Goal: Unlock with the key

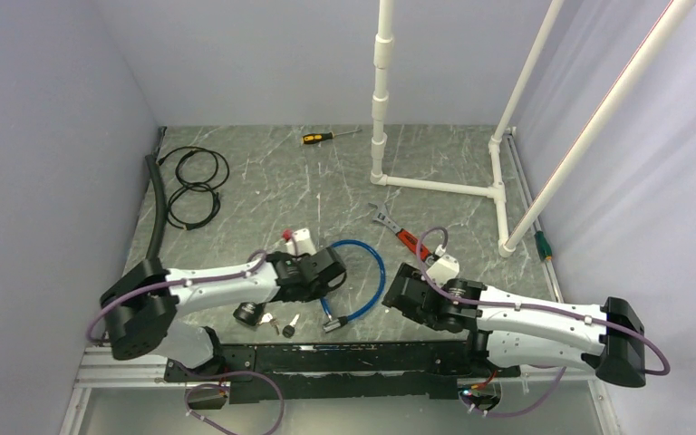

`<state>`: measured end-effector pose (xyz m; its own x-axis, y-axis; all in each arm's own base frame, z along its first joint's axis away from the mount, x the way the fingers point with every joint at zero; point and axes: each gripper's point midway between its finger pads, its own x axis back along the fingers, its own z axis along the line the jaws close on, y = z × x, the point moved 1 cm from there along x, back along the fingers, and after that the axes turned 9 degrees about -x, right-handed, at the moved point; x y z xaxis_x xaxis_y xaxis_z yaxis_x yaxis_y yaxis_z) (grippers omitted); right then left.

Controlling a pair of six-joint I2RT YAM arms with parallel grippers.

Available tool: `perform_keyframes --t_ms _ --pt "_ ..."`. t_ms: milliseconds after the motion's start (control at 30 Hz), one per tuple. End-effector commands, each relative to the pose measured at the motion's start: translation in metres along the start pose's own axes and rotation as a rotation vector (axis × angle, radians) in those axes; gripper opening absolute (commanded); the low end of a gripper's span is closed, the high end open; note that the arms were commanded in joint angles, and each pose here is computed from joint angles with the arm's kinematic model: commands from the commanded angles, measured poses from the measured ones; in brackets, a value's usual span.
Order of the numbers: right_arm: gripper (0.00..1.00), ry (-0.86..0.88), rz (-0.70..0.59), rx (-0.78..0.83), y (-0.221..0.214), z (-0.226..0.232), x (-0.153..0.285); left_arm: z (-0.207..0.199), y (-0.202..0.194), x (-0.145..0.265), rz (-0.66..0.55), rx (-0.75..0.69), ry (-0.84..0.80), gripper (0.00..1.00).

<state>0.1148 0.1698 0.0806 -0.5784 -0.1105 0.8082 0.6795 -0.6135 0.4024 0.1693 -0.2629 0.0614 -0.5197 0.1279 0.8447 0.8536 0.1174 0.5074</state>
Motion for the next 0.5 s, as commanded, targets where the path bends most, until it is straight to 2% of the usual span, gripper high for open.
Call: perform_keyframes --t_ms 0,133,267,400,467 --pt "0.94 0.039 -0.037 -0.015 0.005 0.020 0.004 0.003 0.017 0.003 -0.078 0.395 -0.060 0.00" --pt "0.96 -0.015 -0.053 -0.036 0.004 0.016 0.001 0.017 0.015 0.002 -0.103 0.574 -0.088 0.00" --pt "1.00 -0.040 -0.065 -0.041 0.004 0.017 0.000 0.028 0.013 -0.003 -0.131 0.676 -0.107 0.00" --pt "1.00 -0.025 -0.071 -0.049 0.003 0.022 -0.004 0.021 0.011 -0.010 -0.131 0.687 -0.161 0.01" --pt "1.00 -0.012 -0.073 -0.037 0.002 0.025 -0.006 0.013 0.014 -0.008 -0.133 0.603 -0.169 0.10"
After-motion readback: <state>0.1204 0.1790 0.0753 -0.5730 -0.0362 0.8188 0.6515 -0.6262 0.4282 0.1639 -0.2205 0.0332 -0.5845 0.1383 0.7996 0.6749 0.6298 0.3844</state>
